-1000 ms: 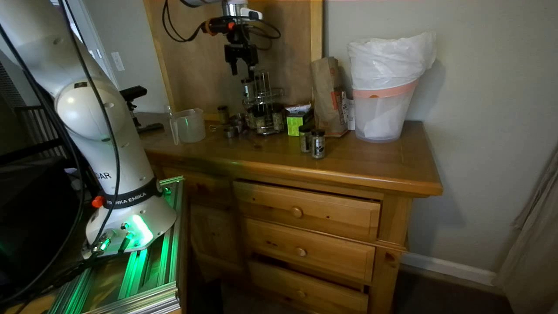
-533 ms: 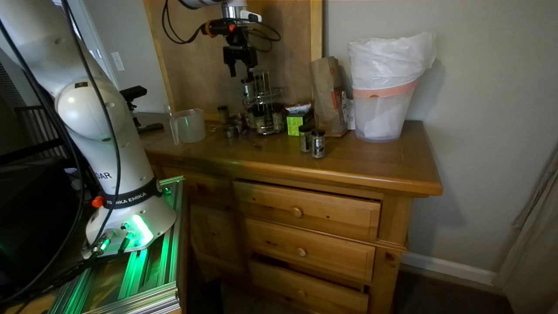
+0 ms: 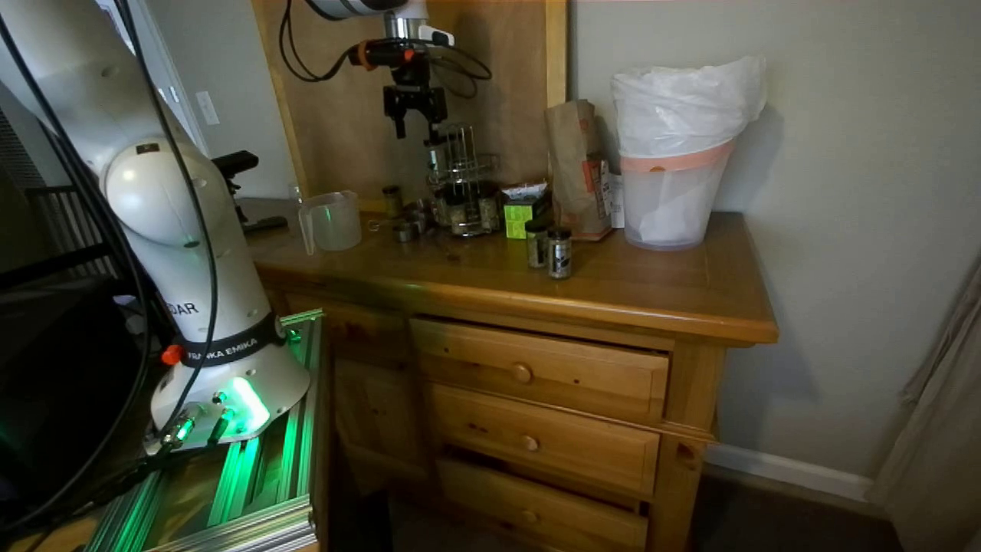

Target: Remove a spice bottle from the spice rack and place it next to the spice bottles on the table

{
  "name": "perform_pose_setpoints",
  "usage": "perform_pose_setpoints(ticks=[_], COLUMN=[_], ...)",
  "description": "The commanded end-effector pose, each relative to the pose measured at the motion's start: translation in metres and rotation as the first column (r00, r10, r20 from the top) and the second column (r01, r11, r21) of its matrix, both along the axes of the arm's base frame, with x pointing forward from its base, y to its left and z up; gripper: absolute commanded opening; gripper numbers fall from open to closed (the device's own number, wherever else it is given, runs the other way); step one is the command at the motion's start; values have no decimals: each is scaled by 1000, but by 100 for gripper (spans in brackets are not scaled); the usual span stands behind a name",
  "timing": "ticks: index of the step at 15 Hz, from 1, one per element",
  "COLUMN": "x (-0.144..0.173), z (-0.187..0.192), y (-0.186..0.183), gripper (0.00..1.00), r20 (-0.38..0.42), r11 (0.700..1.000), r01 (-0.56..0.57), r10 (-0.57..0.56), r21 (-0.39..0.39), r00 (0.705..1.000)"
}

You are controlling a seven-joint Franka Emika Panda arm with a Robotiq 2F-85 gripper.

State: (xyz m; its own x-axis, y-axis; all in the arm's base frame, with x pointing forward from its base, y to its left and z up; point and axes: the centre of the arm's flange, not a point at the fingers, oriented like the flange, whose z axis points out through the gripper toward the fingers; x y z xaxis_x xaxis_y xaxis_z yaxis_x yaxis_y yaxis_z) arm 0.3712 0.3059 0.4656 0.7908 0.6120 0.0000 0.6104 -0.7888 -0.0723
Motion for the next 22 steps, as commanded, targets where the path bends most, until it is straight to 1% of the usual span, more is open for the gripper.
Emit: perform_pose_setpoints(ticks=[1,4,6,11,17,20,22], x=[5,11,18,26,31,33,33], z=[0,-4,-12,-34,-39,-39,-37], y=[15,27,36,48,58,60,59], gripper=[100,100,100,100,100,100,98], r20=[4,40,71,48,80,86,100], r11=[997,996,997,995,993,995,996], r01=[-59,-56,-46,-59,-81,-83,-84], r10=[59,53,42,56,74,78,79], r21=[50,72,64,82,86,58,43], r00=[998,998,997,997,994,993,992])
